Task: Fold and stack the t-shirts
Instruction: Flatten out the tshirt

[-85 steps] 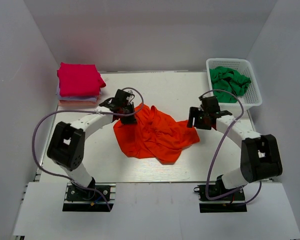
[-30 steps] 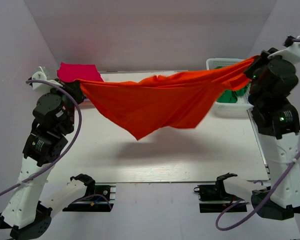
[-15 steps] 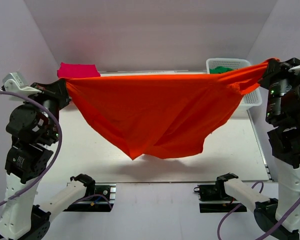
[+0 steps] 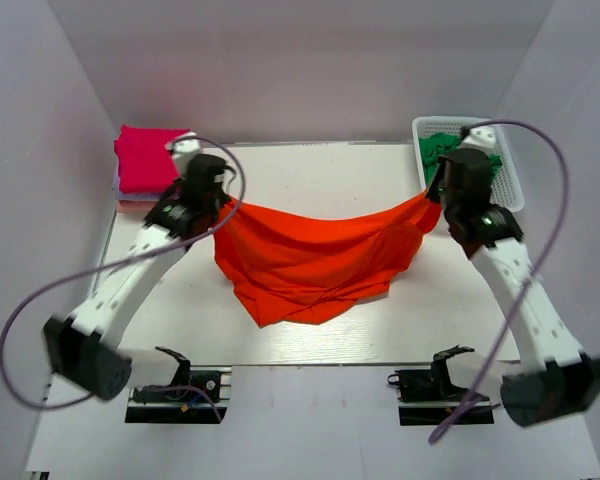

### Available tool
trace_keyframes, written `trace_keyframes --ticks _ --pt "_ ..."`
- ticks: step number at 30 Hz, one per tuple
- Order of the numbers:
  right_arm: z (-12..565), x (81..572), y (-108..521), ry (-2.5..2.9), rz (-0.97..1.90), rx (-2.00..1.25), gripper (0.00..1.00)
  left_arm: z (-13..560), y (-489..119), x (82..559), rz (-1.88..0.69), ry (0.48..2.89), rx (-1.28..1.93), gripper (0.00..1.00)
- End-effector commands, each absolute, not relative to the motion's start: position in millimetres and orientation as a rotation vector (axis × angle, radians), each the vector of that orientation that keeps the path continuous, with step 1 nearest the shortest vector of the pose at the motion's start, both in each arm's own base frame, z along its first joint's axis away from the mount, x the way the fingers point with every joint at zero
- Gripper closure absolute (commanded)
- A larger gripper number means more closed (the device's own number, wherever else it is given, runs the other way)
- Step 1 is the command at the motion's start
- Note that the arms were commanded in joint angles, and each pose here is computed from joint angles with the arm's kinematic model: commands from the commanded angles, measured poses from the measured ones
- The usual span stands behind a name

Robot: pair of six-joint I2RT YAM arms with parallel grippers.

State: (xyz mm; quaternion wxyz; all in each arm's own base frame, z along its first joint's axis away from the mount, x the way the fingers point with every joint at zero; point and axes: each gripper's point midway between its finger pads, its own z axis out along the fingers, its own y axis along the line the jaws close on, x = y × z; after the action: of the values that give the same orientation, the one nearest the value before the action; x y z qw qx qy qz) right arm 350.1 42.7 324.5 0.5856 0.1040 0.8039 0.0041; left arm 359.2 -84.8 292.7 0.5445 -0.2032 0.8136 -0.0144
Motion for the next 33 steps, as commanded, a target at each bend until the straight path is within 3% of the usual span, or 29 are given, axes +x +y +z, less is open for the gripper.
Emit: trace_keyframes --ticks 1,6,7,16,17,18,19,22,33 --pt "290 384 56 1.921 0.034 0.253 1.00 234 -87 379 0.062 2.054 -0.487 1.00" --pt "243 426 66 2.021 -0.001 0.235 1.00 191 -89 434 0.107 2.121 -0.521 1.00" --pt "213 438 66 2.093 -0.037 0.233 1.00 184 -92 443 0.092 2.136 -0.520 1.00" --pt "179 503 74 2.186 -0.100 0.204 1.00 123 -103 510 0.068 2.295 -0.465 0.98" --pt "171 506 75 2.202 -0.104 0.203 1.00 121 -100 511 0.067 2.308 -0.472 0.77" --pt "169 510 74 2.205 -0.124 0.206 1.00 119 -101 511 0.063 2.321 -0.468 0.63" --pt "167 510 77 2.217 -0.109 0.199 1.00 118 -102 506 0.064 2.348 -0.463 0.39" --pt "166 509 76 2.224 -0.113 0.190 1.00 119 -107 489 0.027 2.419 -0.427 0.03" --pt "164 477 68 2.243 -0.120 0.209 1.00 91 -129 355 -0.268 2.624 -0.296 0.00"
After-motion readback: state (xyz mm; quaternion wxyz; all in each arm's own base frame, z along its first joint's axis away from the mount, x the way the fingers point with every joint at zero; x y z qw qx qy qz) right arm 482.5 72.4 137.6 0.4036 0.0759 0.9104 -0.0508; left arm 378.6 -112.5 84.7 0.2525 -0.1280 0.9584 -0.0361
